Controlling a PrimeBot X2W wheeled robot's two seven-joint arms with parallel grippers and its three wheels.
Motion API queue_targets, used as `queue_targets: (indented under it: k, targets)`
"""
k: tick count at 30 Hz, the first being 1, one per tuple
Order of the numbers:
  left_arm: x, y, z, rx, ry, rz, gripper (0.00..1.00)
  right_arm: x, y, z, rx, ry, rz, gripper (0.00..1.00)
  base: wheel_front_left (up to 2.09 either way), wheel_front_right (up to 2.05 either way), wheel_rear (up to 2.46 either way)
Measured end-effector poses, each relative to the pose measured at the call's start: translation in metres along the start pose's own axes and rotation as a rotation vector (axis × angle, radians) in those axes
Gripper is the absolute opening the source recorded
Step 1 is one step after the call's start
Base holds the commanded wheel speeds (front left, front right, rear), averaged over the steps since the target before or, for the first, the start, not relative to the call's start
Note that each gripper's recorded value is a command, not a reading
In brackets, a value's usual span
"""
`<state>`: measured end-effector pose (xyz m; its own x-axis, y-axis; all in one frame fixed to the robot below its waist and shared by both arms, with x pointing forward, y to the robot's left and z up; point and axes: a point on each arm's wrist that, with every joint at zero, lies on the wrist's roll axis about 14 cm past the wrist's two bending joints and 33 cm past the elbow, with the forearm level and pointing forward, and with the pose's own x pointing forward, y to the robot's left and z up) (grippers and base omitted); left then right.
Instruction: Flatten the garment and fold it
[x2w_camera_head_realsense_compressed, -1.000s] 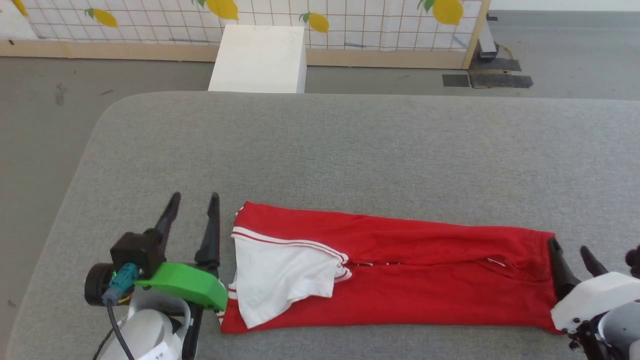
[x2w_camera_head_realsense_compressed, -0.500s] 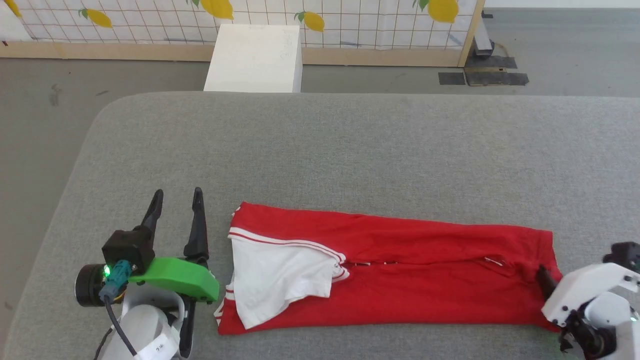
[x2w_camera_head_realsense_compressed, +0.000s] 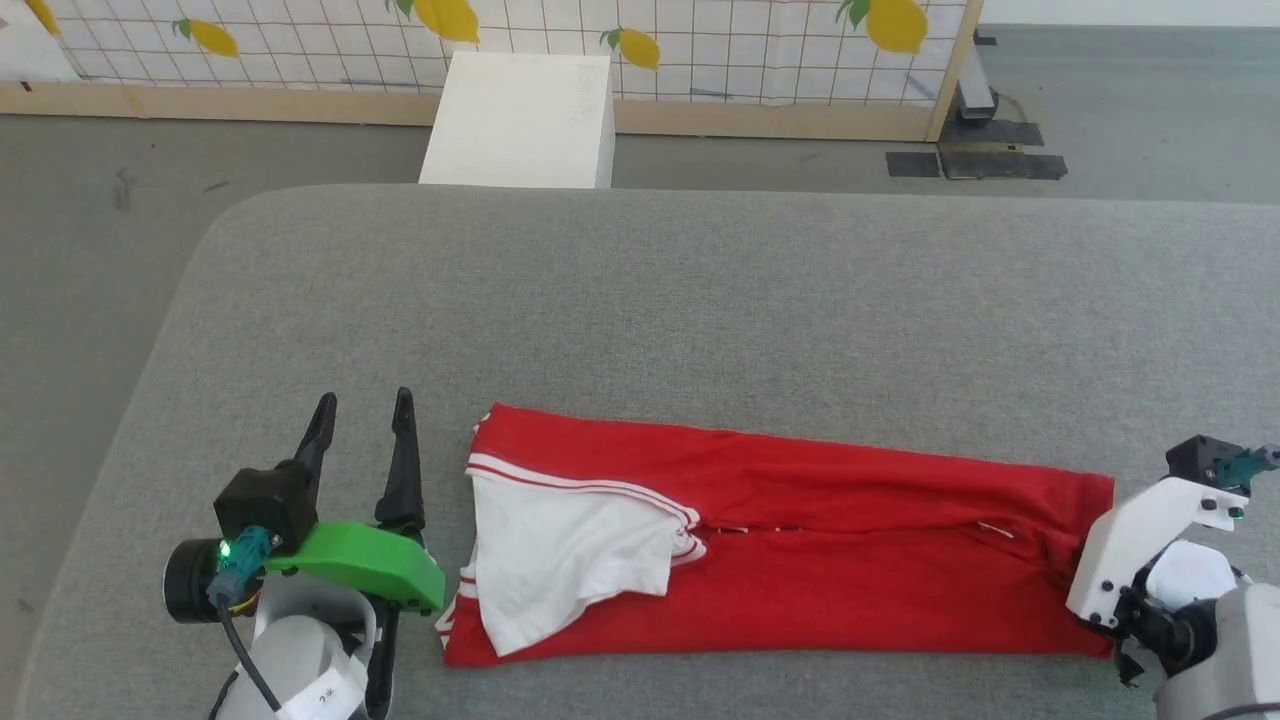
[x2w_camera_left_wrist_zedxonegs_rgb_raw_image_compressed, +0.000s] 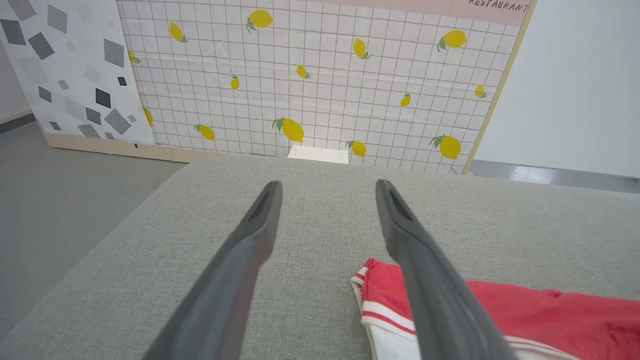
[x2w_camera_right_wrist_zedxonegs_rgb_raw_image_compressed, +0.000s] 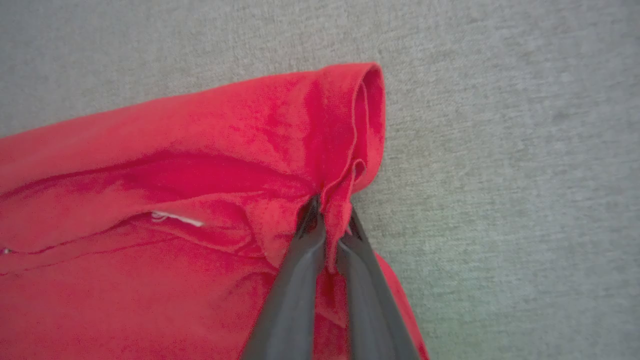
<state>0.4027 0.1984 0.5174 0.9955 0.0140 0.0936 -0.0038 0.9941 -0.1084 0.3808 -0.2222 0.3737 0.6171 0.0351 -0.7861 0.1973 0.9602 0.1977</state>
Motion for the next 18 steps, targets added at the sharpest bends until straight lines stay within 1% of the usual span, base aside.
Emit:
queue_targets:
  k: [2,5,11,16,18]
  targets:
    - [0.000,0.002,0.000,-0.003,-0.002,0.006,1.00,-0.003,-0.005,0.004,-0.011,-0.033,-0.020,0.00,0.00,0.00,0.00]
    - [0.000,0.003,0.000,-0.004,0.000,0.008,1.00,-0.011,-0.025,0.012,-0.029,-0.095,-0.100,0.00,0.00,0.00,0.00]
    - [-0.001,0.004,-0.004,0.000,0.008,0.003,1.00,-0.035,-0.080,0.040,-0.038,-0.211,-0.290,0.00,0.00,0.00,0.00]
    - [-0.002,0.004,-0.007,0.003,0.016,-0.003,1.00,-0.054,-0.124,0.052,-0.068,-0.245,-0.440,0.00,0.00,0.00,0.00]
    - [-0.002,0.003,-0.007,0.004,0.018,-0.009,1.00,-0.060,-0.133,0.053,-0.072,-0.253,-0.484,0.00,0.00,0.00,0.00]
